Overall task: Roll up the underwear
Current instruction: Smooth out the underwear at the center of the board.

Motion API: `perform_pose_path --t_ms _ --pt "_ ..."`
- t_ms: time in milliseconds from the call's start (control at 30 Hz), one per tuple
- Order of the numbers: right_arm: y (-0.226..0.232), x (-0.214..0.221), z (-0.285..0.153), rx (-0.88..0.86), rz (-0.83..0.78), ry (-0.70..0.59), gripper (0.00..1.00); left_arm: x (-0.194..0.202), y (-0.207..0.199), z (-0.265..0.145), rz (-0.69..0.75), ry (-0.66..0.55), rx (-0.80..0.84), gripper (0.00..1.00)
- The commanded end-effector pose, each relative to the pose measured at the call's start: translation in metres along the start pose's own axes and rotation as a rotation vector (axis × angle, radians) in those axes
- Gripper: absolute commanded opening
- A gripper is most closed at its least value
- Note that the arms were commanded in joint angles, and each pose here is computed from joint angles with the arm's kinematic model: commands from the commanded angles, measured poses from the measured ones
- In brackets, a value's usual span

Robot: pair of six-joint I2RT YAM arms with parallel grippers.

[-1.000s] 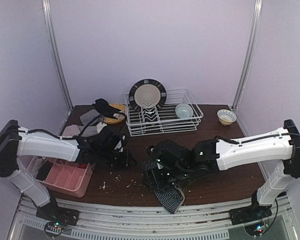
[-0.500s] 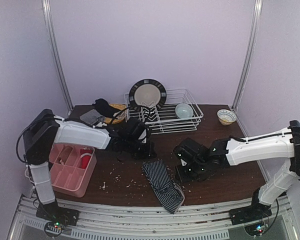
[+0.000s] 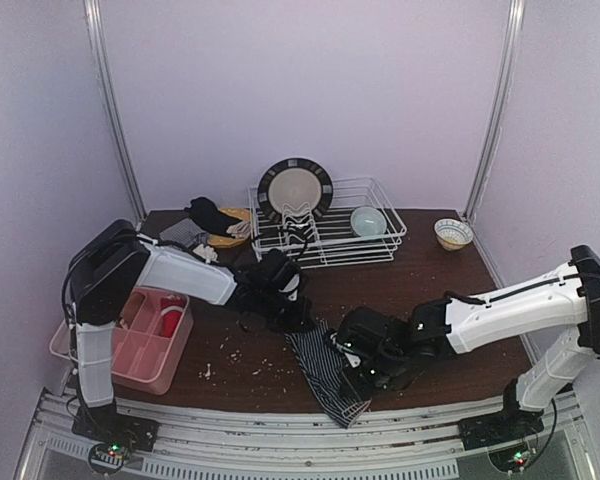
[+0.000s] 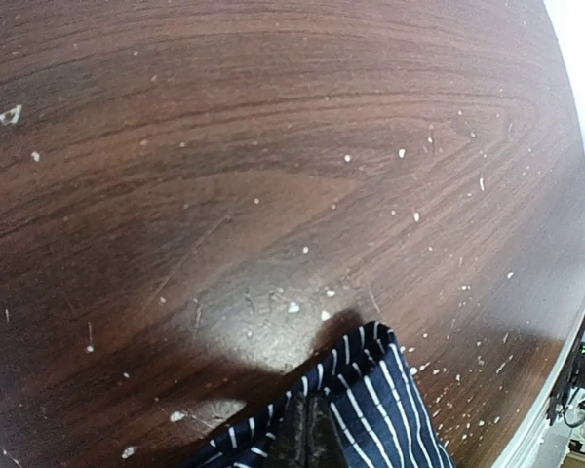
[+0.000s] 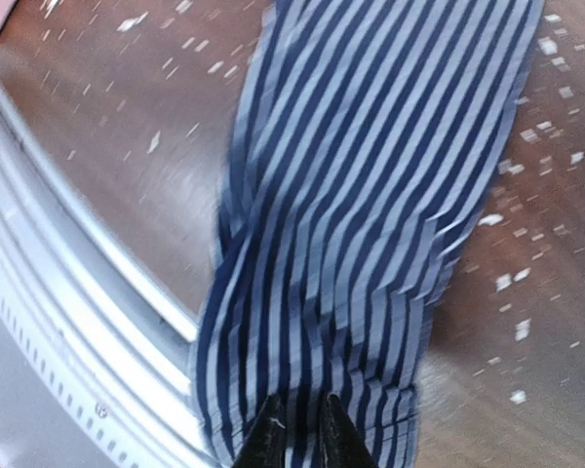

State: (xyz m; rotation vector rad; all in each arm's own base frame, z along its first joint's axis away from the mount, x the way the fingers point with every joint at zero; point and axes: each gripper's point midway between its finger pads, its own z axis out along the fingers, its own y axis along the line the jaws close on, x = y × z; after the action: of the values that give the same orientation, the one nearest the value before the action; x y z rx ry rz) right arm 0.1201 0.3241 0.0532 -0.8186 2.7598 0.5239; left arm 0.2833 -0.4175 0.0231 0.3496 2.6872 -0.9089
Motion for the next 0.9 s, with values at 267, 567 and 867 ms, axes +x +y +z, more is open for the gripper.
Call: perform_pose_path --t_ms 267,567,867 --pt "0.013 0.046 -0.006 0.092 -0.116 0.096 0.18 0.015 0.015 0.005 -0.003 0.038 -0.019 0.00" --pt "0.026 -0.023 -0.040 0.079 -0.073 -0.220 0.30 0.000 -0.018 -0.045 0.055 -0.024 0.043 0.40" --pt "0.012 0.003 0.027 0.132 -0.017 -0.087 0.09 0.013 -0.028 -0.052 0.066 -0.029 0.066 0.19"
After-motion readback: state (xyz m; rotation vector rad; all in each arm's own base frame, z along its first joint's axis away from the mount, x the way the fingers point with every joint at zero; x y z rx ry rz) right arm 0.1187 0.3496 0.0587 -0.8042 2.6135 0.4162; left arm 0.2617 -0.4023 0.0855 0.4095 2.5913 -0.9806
